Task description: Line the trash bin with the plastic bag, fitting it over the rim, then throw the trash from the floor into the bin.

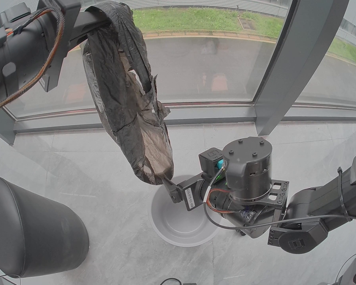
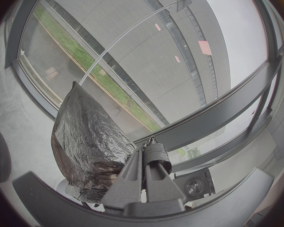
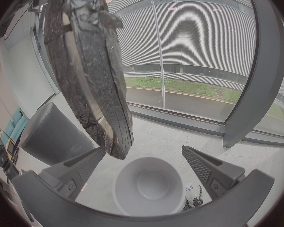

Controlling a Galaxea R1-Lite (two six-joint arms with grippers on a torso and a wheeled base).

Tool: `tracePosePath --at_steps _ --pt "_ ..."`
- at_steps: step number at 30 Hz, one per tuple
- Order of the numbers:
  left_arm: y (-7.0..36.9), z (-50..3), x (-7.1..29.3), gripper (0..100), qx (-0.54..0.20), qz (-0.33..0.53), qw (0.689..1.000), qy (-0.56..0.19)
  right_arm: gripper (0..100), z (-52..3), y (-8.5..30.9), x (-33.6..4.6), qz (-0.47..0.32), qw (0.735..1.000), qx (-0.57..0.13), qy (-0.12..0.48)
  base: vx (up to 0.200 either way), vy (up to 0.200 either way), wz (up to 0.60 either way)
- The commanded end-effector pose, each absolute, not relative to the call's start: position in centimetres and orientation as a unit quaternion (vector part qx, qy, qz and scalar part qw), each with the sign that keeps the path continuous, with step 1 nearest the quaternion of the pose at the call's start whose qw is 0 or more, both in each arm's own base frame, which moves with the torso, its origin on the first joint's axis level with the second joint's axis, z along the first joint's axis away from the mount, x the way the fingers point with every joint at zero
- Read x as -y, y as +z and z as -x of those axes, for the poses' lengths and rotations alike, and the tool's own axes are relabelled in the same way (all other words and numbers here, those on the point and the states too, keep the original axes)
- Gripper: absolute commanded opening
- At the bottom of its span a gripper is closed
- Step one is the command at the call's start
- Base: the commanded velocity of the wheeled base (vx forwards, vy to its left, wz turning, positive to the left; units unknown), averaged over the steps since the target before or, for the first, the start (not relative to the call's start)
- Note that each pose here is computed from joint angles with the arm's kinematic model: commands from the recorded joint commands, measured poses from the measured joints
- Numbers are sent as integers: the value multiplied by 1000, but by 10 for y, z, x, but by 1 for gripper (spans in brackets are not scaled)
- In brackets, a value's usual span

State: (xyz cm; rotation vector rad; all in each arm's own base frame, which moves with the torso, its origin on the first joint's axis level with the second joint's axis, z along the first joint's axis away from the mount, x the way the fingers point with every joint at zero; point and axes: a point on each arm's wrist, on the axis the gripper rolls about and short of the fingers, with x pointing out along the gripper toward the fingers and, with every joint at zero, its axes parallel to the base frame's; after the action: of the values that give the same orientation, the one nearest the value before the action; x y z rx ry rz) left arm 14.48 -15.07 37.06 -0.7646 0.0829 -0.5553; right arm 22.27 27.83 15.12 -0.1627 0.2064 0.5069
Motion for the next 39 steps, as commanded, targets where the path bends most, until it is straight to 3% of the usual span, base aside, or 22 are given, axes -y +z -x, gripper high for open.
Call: tracePosePath --at_steps 1,26,39 --pt "371 -144 149 0 -38 370 889 -267 100 -227 145 -285 89 958 -103 251 0 0 0" --pt "371 -137 142 0 -36 373 887 -271 100 -291 116 -346 101 974 -26 203 0 0 0" --pt "372 -136 141 0 -36 377 885 -271 100 -295 106 -352 104 974 -26 202 0 0 0"
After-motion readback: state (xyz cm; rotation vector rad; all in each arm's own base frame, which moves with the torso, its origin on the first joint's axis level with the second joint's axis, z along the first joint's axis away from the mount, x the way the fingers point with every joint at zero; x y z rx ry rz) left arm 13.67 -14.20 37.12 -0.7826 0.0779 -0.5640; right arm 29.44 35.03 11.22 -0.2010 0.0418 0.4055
